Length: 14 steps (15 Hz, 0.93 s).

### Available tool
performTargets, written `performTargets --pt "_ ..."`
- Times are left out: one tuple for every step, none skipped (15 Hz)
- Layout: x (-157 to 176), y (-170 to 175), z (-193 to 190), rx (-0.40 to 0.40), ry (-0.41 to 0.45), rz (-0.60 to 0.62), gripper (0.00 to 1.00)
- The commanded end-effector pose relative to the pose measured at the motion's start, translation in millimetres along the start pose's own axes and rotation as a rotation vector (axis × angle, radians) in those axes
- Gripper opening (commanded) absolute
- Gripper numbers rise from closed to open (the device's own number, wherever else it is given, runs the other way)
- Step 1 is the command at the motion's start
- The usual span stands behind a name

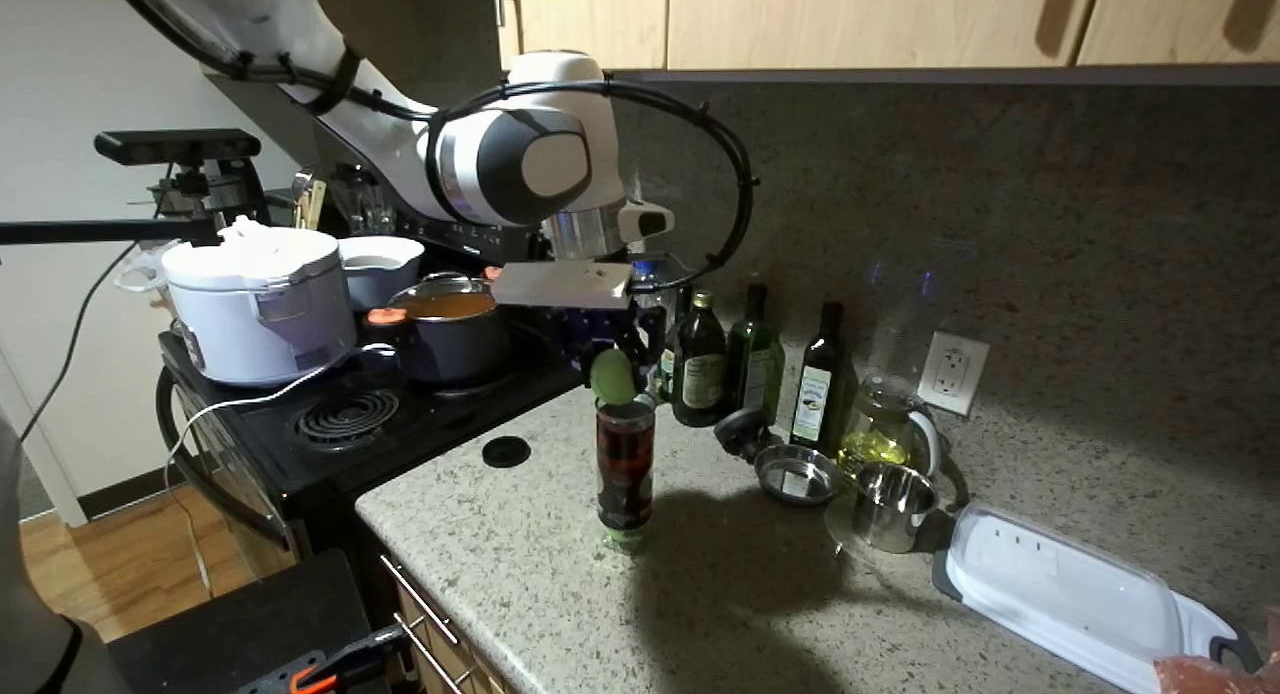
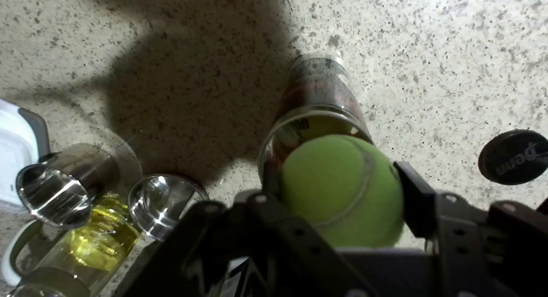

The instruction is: Put the two tennis balls inside the container then place the black lid on top of the container

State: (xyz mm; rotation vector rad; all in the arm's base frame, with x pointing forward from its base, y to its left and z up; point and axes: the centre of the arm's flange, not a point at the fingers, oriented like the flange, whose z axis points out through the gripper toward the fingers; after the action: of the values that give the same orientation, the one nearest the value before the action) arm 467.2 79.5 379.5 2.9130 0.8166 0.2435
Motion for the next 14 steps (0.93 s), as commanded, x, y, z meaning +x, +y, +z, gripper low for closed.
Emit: performTargets --pt "8.6 7.1 -0.3 0.033 -0.015 -0.007 0.42" --pt "8.7 7.1 0.9 0.037 -0.017 -0.009 0.42" --pt "10.0 7.4 2.2 0.041 -0.019 -0.012 0.42" --pt "10.4 7.8 3.5 0.044 -0.022 -0.011 0.42" --pt "11.3 7.7 4.9 0.042 -0.027 -0.009 0.42" --pt "11.5 7.4 6.8 0.040 -0.032 -0.010 0.42" --pt "12.0 7.5 8.1 0.042 -0.035 -0.009 0.42" --pt "12.0 7.5 9.4 0.042 -0.040 -0.008 0.42" --pt "12.2 7.7 10.0 0.043 -0.043 -0.007 0.42" --pt "12.4 7.6 10.4 0.043 -0.045 -0.007 0.42" --pt "12.3 7.6 10.9 0.044 -0.048 -0.008 0.42" --pt "12.5 7.8 11.1 0.045 -0.049 -0.008 0.42" --pt "12.7 7.8 11.5 0.047 -0.051 -0.008 0.42" --pt "12.5 7.7 11.8 0.047 -0.052 -0.009 0.42"
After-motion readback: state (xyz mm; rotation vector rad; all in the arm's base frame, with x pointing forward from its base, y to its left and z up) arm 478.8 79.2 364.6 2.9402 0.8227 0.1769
